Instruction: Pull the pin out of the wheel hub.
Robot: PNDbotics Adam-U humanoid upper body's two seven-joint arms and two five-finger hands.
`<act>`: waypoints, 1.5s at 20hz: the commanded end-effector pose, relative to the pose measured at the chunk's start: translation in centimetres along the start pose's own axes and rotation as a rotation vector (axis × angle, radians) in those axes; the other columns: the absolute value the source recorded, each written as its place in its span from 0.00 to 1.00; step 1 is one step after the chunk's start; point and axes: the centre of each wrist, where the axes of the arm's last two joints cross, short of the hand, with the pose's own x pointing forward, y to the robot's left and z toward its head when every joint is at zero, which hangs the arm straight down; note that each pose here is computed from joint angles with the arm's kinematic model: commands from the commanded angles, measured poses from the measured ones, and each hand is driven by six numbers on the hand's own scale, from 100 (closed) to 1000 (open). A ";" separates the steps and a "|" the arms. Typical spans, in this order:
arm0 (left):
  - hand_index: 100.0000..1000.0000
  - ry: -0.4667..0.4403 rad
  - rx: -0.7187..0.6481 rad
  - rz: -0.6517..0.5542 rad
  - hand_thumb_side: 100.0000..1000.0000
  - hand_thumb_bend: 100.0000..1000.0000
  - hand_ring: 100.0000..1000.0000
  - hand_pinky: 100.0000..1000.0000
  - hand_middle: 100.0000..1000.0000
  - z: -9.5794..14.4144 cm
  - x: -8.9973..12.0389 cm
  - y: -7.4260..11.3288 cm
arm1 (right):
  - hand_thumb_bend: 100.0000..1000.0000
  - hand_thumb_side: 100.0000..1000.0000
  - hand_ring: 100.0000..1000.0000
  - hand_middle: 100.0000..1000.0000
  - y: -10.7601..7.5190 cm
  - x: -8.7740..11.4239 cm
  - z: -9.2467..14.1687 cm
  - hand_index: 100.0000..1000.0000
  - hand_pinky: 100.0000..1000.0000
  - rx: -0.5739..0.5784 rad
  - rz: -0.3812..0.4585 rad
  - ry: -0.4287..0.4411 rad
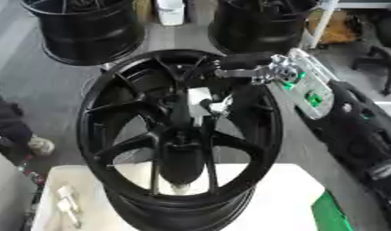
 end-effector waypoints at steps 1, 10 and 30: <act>0.72 -0.024 -0.007 -0.013 0.55 0.54 0.58 0.65 0.57 -0.3 0.7 0.1 | 0.00 0.65 0.82 0.82 -0.9 0.3 0.2 0.94 0.81 0.201 0.192 -0.138; 0.72 -0.024 -0.006 -0.011 0.55 0.54 0.58 0.65 0.57 -0.3 0.7 0.0 | 0.00 0.47 0.80 0.75 -0.5 0.2 -0.2 0.93 0.81 0.222 0.212 -0.138; 0.72 -0.025 -0.003 -0.009 0.55 0.54 0.58 0.65 0.57 -0.3 0.7 0.0 | 0.00 0.07 0.52 0.22 -2.6 0.6 0.6 0.40 0.70 0.029 0.076 -0.190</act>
